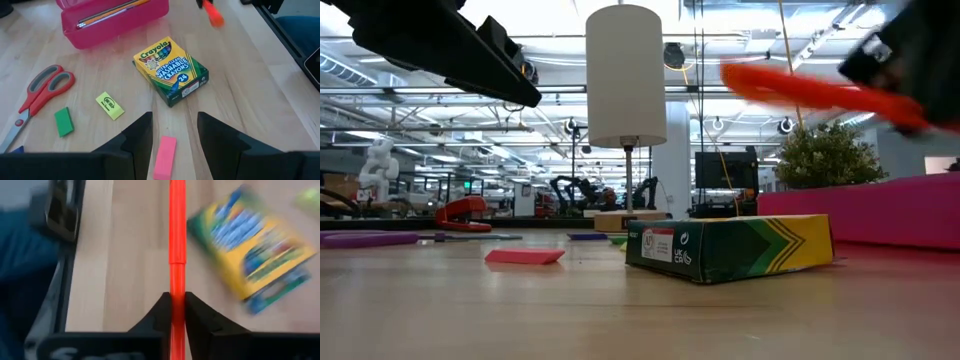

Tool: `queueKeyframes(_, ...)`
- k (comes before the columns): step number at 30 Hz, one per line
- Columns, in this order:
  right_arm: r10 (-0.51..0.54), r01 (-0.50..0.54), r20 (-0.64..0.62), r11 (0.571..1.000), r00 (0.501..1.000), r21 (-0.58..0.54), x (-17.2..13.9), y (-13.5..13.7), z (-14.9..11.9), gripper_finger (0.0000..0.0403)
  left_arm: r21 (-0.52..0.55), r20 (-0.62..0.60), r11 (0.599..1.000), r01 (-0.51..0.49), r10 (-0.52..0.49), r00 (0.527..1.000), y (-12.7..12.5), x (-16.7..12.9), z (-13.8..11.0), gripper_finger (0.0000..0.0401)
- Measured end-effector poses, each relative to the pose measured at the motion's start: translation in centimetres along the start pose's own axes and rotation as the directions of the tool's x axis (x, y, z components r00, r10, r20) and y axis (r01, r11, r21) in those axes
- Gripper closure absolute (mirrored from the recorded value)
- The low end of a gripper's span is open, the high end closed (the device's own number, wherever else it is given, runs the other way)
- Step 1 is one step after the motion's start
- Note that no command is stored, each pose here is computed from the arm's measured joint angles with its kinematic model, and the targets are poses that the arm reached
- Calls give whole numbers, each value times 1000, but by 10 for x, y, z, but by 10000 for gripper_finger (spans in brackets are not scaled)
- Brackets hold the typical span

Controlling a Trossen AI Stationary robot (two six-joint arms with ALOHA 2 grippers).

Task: Pack school essentials
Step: Put the orange pen into the pink supply box

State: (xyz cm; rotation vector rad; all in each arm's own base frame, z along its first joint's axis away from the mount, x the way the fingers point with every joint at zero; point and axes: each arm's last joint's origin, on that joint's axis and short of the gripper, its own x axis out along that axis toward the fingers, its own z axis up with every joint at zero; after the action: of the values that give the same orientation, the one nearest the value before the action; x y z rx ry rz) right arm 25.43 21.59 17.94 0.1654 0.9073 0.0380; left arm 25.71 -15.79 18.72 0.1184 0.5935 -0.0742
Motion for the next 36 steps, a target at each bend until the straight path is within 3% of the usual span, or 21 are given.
queueKeyframes(5, -117, 107, 130, 991, 985, 81, -32, -11, 13, 374, -6, 11, 1000, 2, -2, 1000, 0, 0, 1, 242)
queueKeyframes(9, -236, 209, 158, 963, 959, 168, -54, -25, 14, 375, -6, 12, 1000, 3, -3, 1000, 0, 0, 1, 242)
queueKeyframes(18, -450, 382, 56, 811, 891, 443, -83, -55, 0, 373, -24, 12, 1000, 5, -5, 1000, -1, 0, 1, 242)
queueKeyframes(28, -487, 397, -3, 707, 873, 585, -66, -70, -26, 372, -36, 48, 999, 26, -24, 999, -6, 0, 3, 242)
queueKeyframes(36, -459, 432, -134, 640, 878, 635, -56, -84, -42, 372, -42, 50, 999, 26, -24, 998, -6, 0, 3, 242)
